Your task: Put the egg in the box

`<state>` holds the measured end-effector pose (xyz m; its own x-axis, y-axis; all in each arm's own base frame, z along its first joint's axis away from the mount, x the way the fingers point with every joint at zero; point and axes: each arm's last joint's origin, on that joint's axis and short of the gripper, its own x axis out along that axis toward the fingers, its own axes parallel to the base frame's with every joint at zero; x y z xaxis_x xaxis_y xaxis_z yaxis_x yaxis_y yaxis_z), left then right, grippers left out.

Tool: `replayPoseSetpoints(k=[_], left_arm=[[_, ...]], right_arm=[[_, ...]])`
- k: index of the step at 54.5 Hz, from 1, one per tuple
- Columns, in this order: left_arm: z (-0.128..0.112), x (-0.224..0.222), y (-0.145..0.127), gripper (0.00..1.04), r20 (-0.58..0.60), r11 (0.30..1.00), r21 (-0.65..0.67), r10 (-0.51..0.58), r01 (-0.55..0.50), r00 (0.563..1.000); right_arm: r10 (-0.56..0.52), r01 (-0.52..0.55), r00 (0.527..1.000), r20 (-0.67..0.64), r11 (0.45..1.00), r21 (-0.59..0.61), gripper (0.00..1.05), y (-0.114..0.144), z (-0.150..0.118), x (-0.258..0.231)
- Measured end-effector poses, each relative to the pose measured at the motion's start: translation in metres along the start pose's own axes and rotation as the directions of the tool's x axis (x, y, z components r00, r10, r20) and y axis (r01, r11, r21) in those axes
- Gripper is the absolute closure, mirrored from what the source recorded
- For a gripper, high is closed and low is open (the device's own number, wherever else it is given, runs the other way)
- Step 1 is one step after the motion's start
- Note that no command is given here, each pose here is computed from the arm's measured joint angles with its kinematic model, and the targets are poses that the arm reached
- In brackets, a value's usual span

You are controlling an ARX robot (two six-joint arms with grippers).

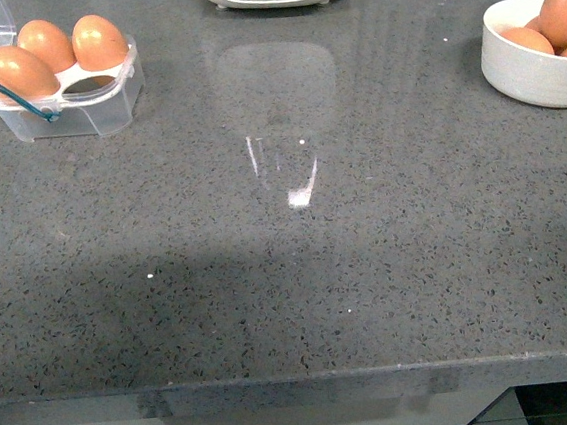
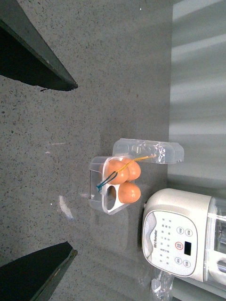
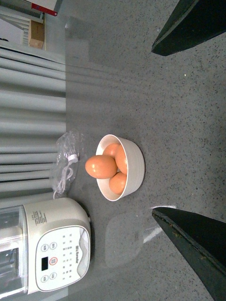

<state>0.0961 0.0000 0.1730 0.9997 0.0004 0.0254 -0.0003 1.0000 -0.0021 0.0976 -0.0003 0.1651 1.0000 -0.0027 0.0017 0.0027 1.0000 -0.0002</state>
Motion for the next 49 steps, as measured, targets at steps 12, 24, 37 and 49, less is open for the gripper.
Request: replayPoseSetpoints(k=[12,24,37,49], left_arm=[[-0.0002,0.0000,0.0000,0.07,-0.001,1.000,0.000,0.000,0.000,1.000],[-0.0002,0.0000,0.0000,0.07,-0.001,1.000,0.000,0.000,0.000,1.000],[-0.0002,0.0000,0.0000,0.07,-0.001,1.000,0.000,0.000,0.000,1.000],[-0.0002,0.0000,0.0000,0.07,-0.001,1.000,0.000,0.000,0.000,1.000]], right_arm=[[0.000,0.000,1.000,0.000,1.000,0.000,0.07,0.0000,0.0000,0.0000],[0.000,0.000,1.000,0.000,1.000,0.000,0.07,0.0000,0.0000,0.0000],[0.000,0.000,1.000,0.000,1.000,0.000,0.07,0.0000,0.0000,0.0000],[0.000,0.000,1.000,0.000,1.000,0.000,0.07,0.0000,0.0000,0.0000]])
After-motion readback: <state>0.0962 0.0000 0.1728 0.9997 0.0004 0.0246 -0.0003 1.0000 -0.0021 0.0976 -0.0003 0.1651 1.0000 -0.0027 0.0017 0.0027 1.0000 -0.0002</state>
